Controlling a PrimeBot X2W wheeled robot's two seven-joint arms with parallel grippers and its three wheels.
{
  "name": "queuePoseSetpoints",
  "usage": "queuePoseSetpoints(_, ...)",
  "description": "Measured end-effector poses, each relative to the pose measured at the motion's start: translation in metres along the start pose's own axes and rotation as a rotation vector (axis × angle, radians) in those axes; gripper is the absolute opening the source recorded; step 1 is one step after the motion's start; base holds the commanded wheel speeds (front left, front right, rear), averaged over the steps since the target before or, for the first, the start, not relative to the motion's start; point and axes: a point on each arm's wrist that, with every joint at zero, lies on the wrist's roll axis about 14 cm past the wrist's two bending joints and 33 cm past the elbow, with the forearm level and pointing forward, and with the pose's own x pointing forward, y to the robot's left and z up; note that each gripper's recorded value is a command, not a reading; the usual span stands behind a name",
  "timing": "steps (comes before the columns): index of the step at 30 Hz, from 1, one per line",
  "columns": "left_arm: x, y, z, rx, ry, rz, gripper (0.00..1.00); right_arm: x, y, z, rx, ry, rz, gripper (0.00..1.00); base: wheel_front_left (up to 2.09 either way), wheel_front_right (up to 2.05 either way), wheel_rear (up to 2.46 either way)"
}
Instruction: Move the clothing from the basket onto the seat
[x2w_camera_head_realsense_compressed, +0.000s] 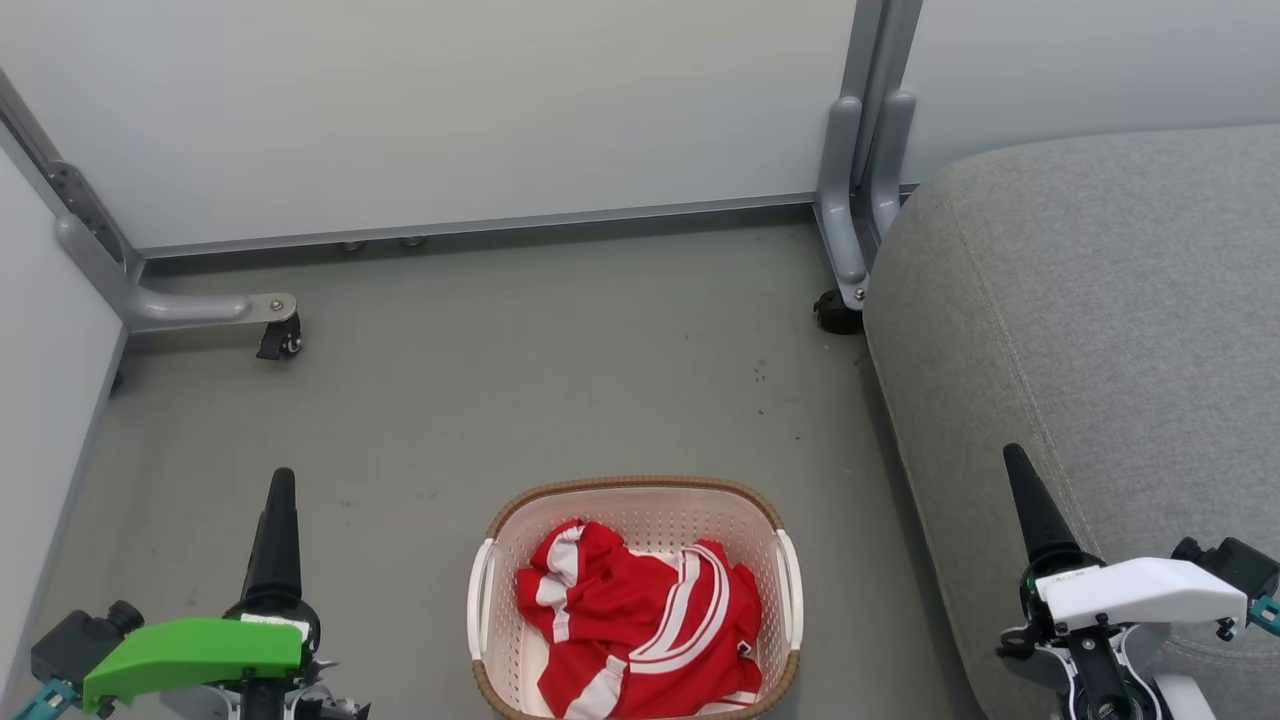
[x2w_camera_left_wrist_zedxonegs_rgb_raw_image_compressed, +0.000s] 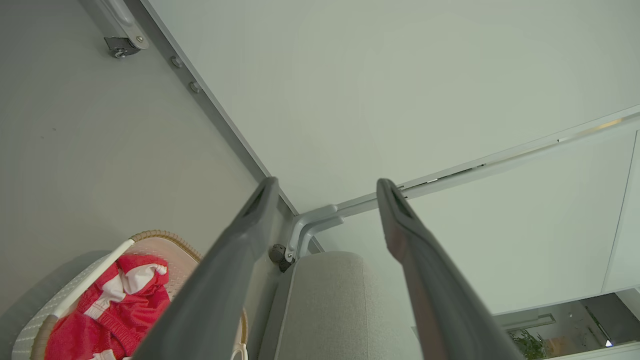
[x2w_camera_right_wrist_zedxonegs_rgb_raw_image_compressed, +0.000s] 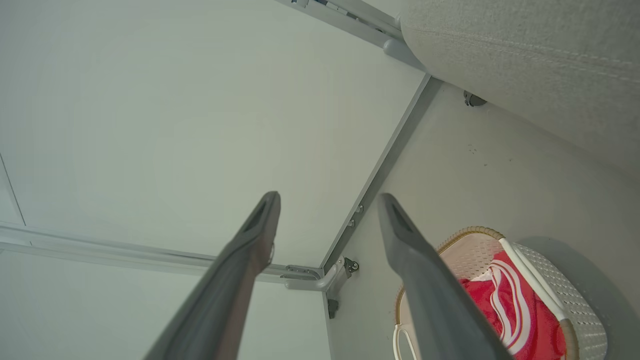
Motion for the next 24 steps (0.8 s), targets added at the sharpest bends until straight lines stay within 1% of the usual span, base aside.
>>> queuePoseSetpoints(1,0.0,0.0,0.0,0.0,0.0,0.0,1.0,0.0,0.0,0.0,0.0,0.0,0.0,1.0,0.0,0.0,0.0)
queuePoseSetpoints(2,0.0,-0.002,0.001,0.039,-0.003,-0.006,1.0,0.0,0.002,-0.002,-0.046,0.005,0.007,1.0,0.0,0.0,0.0)
queuePoseSetpoints(5,-0.001,-0.004,-0.002,0.114,0.002,-0.014,1.0,-0.001,0.005,-0.007,-0.121,0.02,0.018,1.0,0.0,0.0,0.0)
queuePoseSetpoints(10,-0.001,-0.009,-0.004,0.21,0.001,-0.03,1.0,-0.004,0.006,-0.014,-0.229,0.037,0.026,1.0,0.0,0.0,0.0)
queuePoseSetpoints(18,-0.004,-0.009,-0.011,0.345,0.014,-0.034,1.0,-0.007,0.006,-0.017,-0.361,0.036,0.036,1.0,0.0,0.0,0.0)
queuePoseSetpoints(24,-0.003,-0.017,-0.013,0.437,0.006,-0.063,1.0,-0.008,0.013,-0.018,-0.443,0.028,0.063,1.0,0.0,0.0,0.0)
